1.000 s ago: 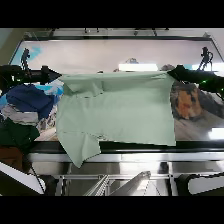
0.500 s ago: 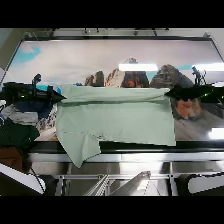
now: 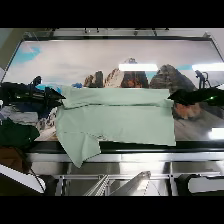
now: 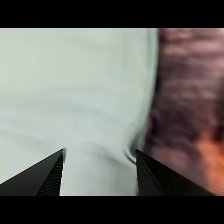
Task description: Fold the shirts.
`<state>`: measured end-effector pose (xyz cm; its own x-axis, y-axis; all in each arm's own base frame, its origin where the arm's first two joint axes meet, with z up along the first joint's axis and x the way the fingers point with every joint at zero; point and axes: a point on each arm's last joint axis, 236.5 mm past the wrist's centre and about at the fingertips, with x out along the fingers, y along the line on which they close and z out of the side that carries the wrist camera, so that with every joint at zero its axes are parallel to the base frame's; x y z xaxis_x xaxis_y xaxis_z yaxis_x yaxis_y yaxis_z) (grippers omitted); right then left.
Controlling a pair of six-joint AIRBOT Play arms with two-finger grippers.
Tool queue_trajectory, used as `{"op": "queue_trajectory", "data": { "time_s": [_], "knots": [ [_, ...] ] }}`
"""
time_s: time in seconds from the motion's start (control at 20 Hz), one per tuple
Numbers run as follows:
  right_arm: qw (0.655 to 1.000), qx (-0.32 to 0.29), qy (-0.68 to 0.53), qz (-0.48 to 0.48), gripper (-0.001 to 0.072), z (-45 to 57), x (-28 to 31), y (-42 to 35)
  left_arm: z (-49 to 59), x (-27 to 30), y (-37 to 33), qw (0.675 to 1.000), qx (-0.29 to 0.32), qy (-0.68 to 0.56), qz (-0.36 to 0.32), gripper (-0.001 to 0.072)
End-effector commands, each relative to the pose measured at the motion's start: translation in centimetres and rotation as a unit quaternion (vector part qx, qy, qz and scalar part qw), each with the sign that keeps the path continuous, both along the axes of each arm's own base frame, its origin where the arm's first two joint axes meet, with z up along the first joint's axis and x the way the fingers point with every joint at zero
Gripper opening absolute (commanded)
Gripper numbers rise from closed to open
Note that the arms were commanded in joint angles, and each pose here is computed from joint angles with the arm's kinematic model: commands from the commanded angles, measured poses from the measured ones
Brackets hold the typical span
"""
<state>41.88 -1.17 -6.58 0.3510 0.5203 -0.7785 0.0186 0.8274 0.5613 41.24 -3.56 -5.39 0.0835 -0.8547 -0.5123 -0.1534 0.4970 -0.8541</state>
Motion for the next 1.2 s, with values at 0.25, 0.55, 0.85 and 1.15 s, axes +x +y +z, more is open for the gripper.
{"op": "queue_trajectory", "data": {
  "time_s": [0.25,0.55,0.85,1.15],
  "knots": [
    [0.984,-0.119,0.102,-0.088,0.0502,3.8,-9.0,-6.6,3.5,-13.8,1.7,0.99,0.062,0.127,0.024,0.0509],
    [0.985,-0.08,0.111,-0.103,0.0502,1.2,-14.8,-1.9,-0.4,-22.1,-1.3,0.971,0.082,0.157,0.159,0.0508],
    [0.988,-0.07,0.062,-0.123,0.0502,3.1,-14.3,-1.1,-4.6,-24.3,-0.1,0.96,0.132,0.18,0.17,0.0507],
    [0.989,-0.074,0.039,-0.123,0.0502,4.4,-14.2,-0.9,-6.0,-22.7,0.3,0.962,0.113,0.199,0.152,0.0498]
  ]
}}
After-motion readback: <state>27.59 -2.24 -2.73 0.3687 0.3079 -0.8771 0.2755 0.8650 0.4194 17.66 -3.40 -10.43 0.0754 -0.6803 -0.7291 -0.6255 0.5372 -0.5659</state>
